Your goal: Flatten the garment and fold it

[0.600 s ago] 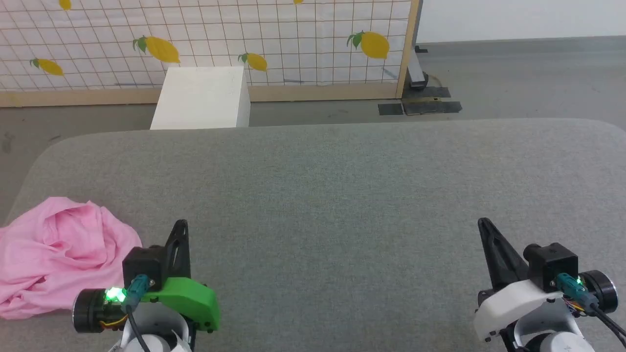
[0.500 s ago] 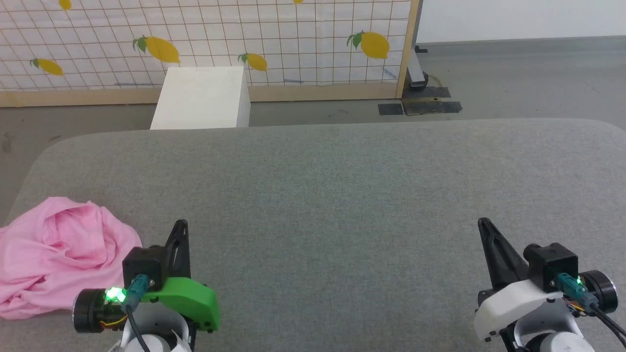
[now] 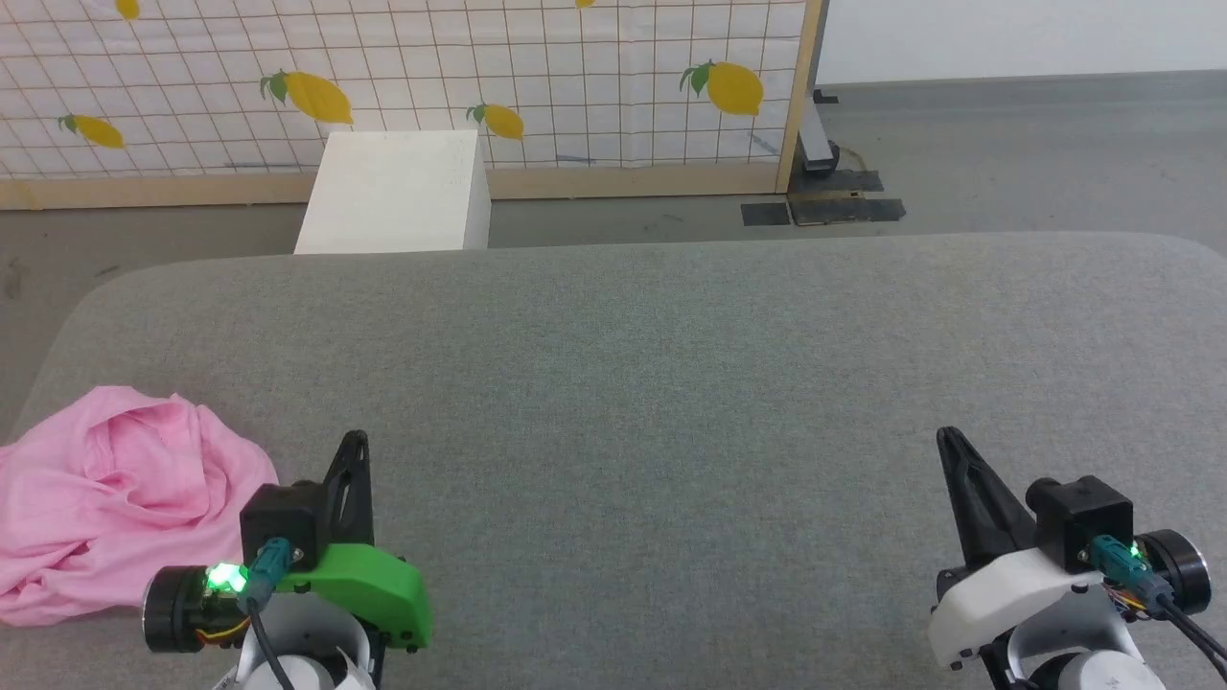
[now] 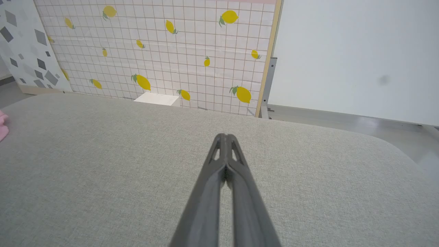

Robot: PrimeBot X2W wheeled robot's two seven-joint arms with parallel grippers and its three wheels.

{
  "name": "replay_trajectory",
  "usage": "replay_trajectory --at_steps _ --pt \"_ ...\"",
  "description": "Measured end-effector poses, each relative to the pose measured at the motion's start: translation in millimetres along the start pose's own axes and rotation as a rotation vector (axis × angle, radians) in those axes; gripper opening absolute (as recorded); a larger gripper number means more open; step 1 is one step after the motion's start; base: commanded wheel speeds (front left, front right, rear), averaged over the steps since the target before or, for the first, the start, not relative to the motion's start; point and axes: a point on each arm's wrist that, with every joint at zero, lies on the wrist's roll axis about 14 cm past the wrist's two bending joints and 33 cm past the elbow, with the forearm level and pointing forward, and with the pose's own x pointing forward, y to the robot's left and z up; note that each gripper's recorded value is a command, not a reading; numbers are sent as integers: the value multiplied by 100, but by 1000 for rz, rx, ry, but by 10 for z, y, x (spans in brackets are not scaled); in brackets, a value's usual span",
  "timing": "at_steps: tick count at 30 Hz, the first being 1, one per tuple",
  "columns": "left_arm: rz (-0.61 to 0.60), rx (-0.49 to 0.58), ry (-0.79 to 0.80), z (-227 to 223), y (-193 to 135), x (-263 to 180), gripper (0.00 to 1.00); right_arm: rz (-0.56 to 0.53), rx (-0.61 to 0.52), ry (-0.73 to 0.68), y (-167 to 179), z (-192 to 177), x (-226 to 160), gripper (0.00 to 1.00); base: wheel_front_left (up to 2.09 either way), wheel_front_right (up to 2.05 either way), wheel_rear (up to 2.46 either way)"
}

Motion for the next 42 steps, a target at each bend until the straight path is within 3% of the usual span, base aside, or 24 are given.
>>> replay_trajectory --at_steps 7,8,27,42 --pt "0 0 0 0 0 0 0 0 0 0 0 0 0 0 0 0 0" --pt "-1 -1 0 0 -3 0 100 0 0 1 0 -2 -1 100 0 0 0" --pt "20 -19 6 -67 29 -51 100 26 6 -14 79 3 57 100 0 0 0" --pt "130 -33 -4 -88 335 -235 100 119 23 -42 379 42 216 100 0 0 0"
